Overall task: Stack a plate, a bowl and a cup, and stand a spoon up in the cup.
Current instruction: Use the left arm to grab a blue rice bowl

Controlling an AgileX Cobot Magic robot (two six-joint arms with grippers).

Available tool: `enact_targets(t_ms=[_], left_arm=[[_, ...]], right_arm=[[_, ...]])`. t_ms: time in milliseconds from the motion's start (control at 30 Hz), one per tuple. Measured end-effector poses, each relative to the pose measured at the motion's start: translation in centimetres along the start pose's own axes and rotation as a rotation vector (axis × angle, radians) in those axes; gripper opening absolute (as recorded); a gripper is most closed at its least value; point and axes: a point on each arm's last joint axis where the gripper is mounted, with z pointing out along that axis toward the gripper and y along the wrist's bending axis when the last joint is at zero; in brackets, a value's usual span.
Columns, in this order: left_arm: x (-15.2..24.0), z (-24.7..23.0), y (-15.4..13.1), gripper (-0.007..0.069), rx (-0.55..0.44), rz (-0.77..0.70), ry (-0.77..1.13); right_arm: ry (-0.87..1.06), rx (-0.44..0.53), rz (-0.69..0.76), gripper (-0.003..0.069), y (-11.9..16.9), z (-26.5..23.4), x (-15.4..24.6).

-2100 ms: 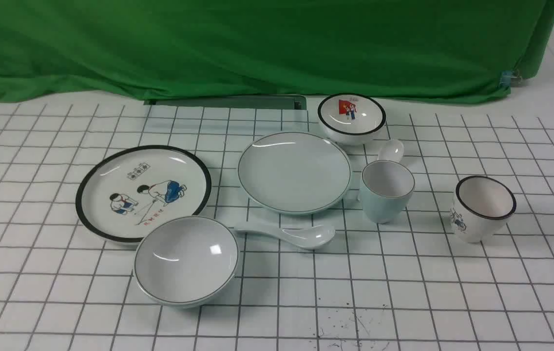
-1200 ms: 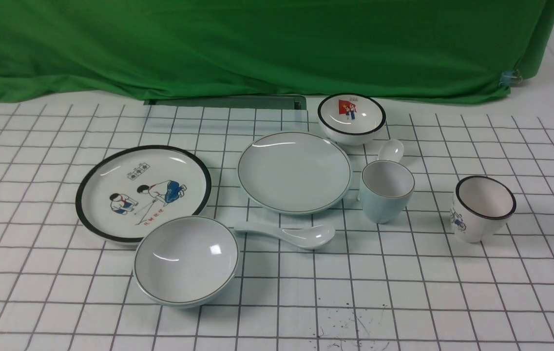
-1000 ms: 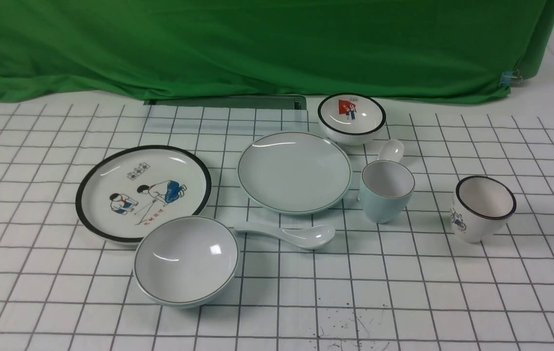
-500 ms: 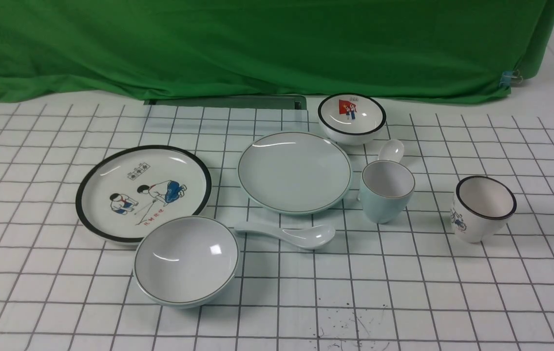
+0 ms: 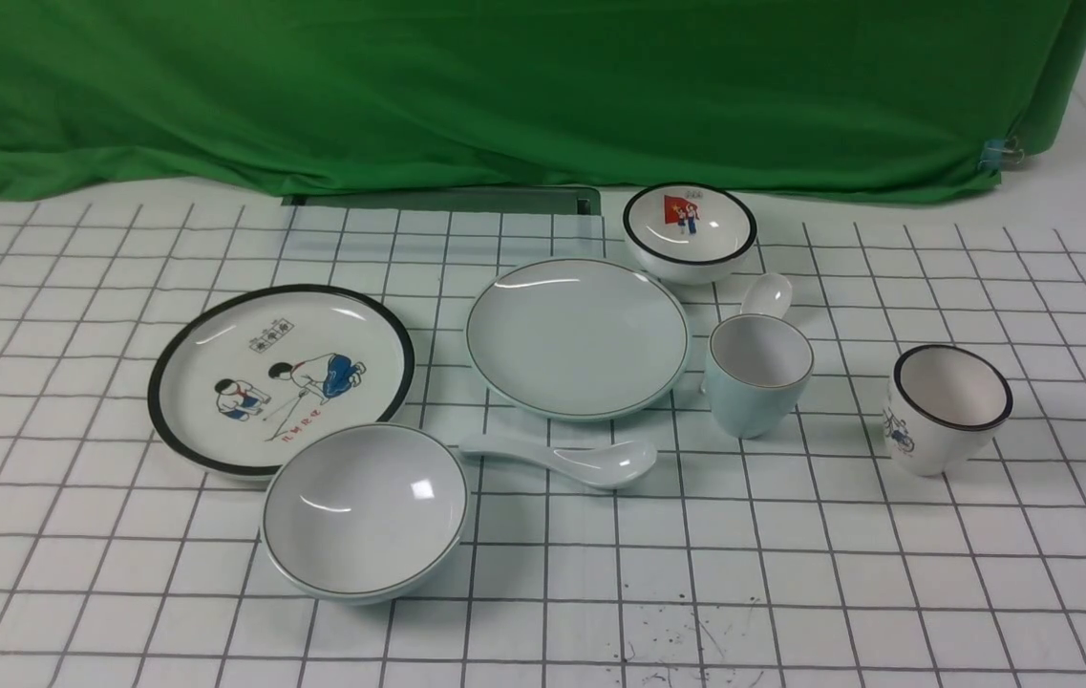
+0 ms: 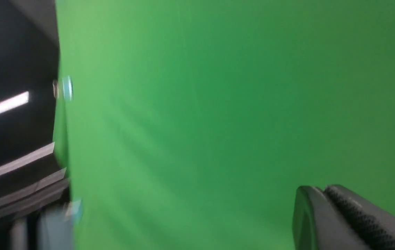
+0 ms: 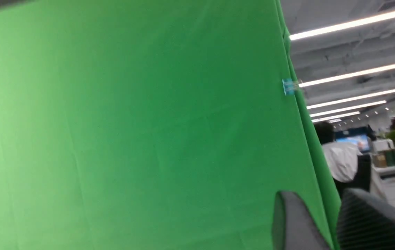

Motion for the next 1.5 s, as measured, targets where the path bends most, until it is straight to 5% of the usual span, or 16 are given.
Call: enact_targets(t_ms=[167,367,467,667,767,900,1000,1133,1367,1500], left_arm=[[-3.3,1.0,0.1,-0.0027,0.030,-0.333,-0.144],[-8.2,7.1,0.6,-0.0027,0.022,-0.238,0.123],[-7.6,9.2,0.7,-0.0027,0.006,-0.216,0.236],[0.2,13.0,0.4,-0.0025,-0.080,-0.327,0.692],[3.0,13.1,-0.3,-0.0025,-0.087,-0.359,0.915],[8.0,12.4,-4.2,-0.0015,0.173,-0.284,1.430],[9.5,12.7,-5.3,-0.0010,0.245,-0.281,1.549],[12.4,13.9,-6.8,0.0048,0.307,-0.273,1.718],[16.5,16.3,-8.9,0.0346,0.305,-0.279,1.851],[18.7,17.0,-9.6,0.0417,0.261,-0.245,1.871]], right_arm=[[0.051,0.020,-0.048,0.0055,0.3,1.2,-2.0],[0.180,0.039,-0.255,0.0014,0.8,5.9,-5.7],[0.287,0.044,-0.318,0.0014,0.6,8.0,-5.6],[0.921,0.081,-0.284,0.0015,-0.8,11.9,0.3],[1.130,0.018,-0.261,0.0015,-0.2,11.9,1.9],[1.476,-0.254,-0.298,0.0015,2.1,11.6,6.0],[1.534,-0.327,-0.316,0.0015,2.9,11.6,7.4],[1.587,-0.451,-0.351,0.0015,4.8,11.6,10.0],[1.602,-0.575,-0.380,0.0015,7.5,12.0,11.7],[1.605,-0.597,-0.384,0.0015,7.9,11.9,11.8]])
